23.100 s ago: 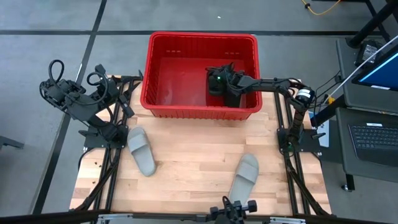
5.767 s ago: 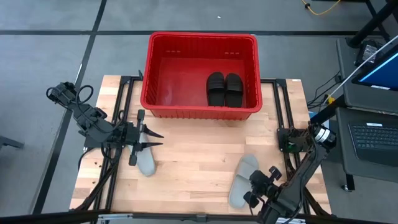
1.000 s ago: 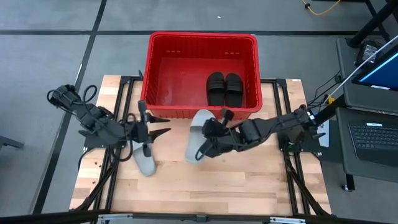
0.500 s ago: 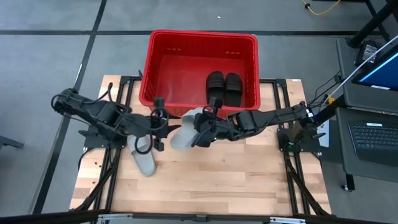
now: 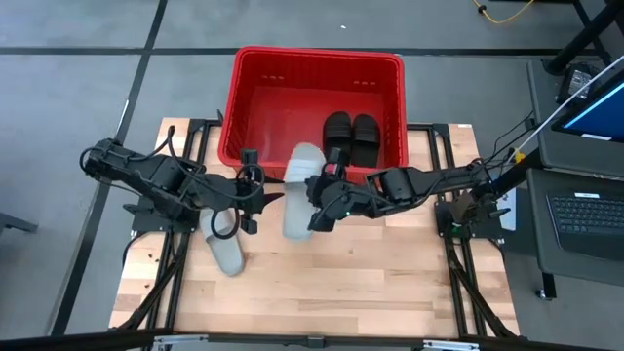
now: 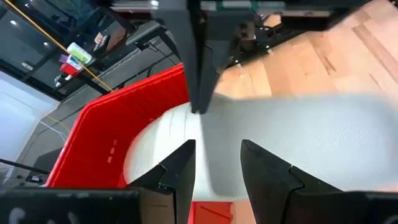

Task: Pick and place slides into bin
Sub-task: Put the right gray slide into the red bin

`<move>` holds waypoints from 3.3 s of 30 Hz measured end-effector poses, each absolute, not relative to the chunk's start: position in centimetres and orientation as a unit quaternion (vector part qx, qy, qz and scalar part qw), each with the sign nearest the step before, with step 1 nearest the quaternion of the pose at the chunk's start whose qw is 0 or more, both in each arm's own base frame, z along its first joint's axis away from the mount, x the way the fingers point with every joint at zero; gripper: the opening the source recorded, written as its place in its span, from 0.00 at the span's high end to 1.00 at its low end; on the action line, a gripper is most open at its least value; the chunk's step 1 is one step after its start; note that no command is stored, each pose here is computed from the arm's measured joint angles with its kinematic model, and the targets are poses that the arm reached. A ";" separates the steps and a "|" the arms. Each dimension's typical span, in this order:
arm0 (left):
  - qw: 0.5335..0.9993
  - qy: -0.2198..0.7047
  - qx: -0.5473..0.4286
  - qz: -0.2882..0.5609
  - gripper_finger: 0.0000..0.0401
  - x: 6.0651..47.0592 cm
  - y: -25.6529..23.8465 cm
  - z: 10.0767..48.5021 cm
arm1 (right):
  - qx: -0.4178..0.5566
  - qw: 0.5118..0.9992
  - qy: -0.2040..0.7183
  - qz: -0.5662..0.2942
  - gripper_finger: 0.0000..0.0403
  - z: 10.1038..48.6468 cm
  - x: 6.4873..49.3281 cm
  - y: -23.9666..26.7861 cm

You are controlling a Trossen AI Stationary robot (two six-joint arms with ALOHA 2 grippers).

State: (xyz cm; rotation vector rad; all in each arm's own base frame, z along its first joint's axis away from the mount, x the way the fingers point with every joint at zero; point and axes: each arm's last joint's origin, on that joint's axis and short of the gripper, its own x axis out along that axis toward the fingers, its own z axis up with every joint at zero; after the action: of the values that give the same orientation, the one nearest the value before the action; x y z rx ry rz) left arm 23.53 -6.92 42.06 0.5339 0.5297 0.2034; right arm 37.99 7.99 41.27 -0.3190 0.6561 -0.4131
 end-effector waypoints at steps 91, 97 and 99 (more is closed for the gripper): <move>0.855 0.291 0.321 0.286 0.99 24.0 -1.0 42.8 | -0.204 0.917 0.272 -0.207 0.78 44.1 37.4 5.8; 0.861 0.298 0.309 0.274 0.99 24.4 1.6 42.9 | -0.202 0.919 0.265 -0.208 0.98 46.0 34.8 5.2; 0.858 0.292 0.306 0.291 0.99 24.4 2.5 43.1 | -0.199 0.917 0.274 -0.211 0.98 46.1 34.2 5.1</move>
State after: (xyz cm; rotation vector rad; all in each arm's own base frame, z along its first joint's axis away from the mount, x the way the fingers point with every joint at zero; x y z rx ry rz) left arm 24.43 2.55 43.12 0.6416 0.6127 0.6115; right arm 34.17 5.10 46.14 -0.4091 0.5639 -0.4333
